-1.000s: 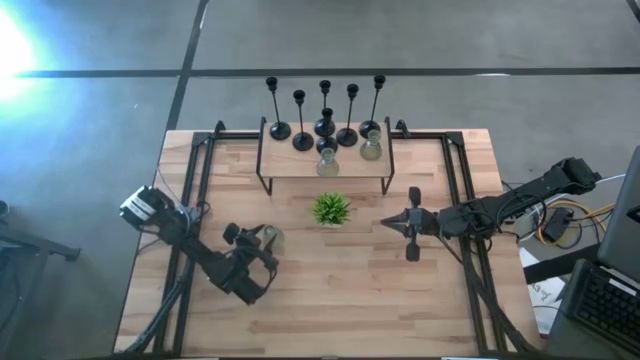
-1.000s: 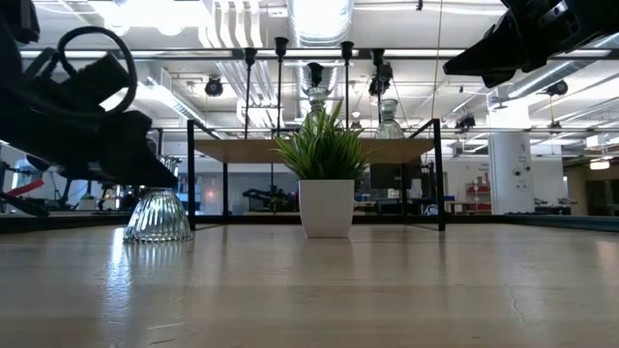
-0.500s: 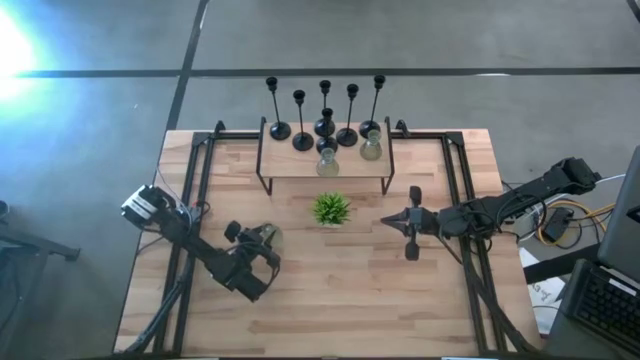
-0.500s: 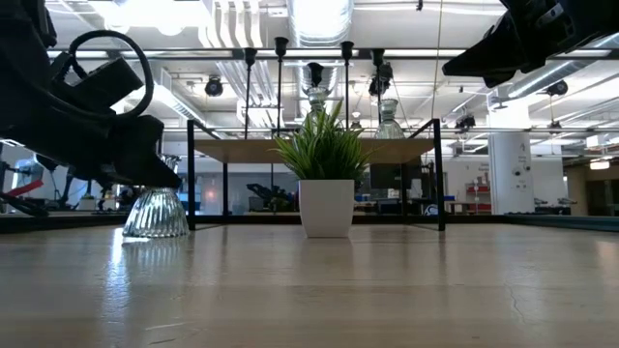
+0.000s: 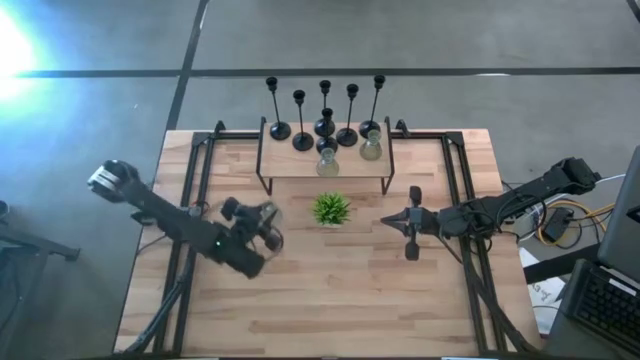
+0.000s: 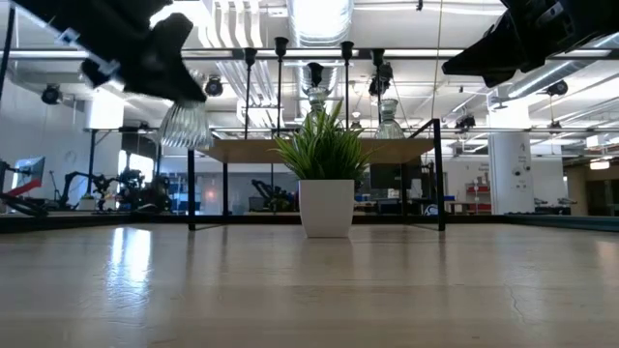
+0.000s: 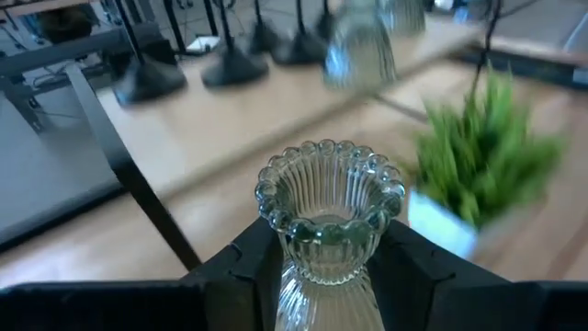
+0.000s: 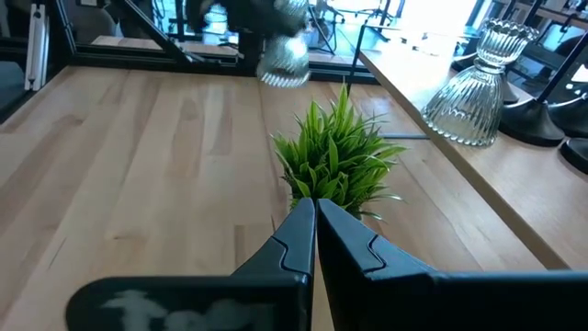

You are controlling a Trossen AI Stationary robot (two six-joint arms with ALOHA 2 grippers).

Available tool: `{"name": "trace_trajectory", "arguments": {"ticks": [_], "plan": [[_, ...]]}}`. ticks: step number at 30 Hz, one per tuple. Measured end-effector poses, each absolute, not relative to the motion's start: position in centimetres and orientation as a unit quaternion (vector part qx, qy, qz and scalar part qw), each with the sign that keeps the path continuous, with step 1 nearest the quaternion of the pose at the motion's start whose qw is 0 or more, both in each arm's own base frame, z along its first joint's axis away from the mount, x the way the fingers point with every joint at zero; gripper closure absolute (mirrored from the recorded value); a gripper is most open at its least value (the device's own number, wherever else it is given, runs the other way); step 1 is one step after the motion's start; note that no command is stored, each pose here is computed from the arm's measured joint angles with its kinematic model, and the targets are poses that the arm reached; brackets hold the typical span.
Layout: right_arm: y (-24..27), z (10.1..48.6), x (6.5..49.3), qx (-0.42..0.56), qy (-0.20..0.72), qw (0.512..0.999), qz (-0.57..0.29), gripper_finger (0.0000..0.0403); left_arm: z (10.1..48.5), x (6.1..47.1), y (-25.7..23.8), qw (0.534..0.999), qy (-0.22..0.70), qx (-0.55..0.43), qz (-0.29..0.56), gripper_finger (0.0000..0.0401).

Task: Pick & Place candle stick holders
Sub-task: Put the transparent glass candle holder on the shelf

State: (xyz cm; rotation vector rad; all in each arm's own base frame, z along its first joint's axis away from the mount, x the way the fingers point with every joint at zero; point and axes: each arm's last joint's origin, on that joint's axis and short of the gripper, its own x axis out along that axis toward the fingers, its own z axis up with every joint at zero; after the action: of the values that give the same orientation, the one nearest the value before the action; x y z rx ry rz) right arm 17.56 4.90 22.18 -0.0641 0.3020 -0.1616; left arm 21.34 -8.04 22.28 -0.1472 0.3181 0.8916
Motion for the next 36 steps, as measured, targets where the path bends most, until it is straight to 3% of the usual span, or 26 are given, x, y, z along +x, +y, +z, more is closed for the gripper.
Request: {"name": "trace_trajectory", "arguments": {"ticks": [11,20,36], "plan": [[4.9,22.2,17.6,-0.044,0.148,0.985,-0.078,0.0394,28.7,21.8,-1.8,0.895,0.117,-0.02,0.431,0.0278],[4.9,22.2,17.6,-0.044,0.148,0.985,-0.078,0.0394,28.7,23.0,4.0,0.886,0.135,-0.02,0.444,0.0278],[4.9,21.9,17.5,-0.046,0.153,0.984,-0.078,0.0394,26.8,25.2,7.9,0.87,0.128,-0.032,0.475,0.0278]]}}
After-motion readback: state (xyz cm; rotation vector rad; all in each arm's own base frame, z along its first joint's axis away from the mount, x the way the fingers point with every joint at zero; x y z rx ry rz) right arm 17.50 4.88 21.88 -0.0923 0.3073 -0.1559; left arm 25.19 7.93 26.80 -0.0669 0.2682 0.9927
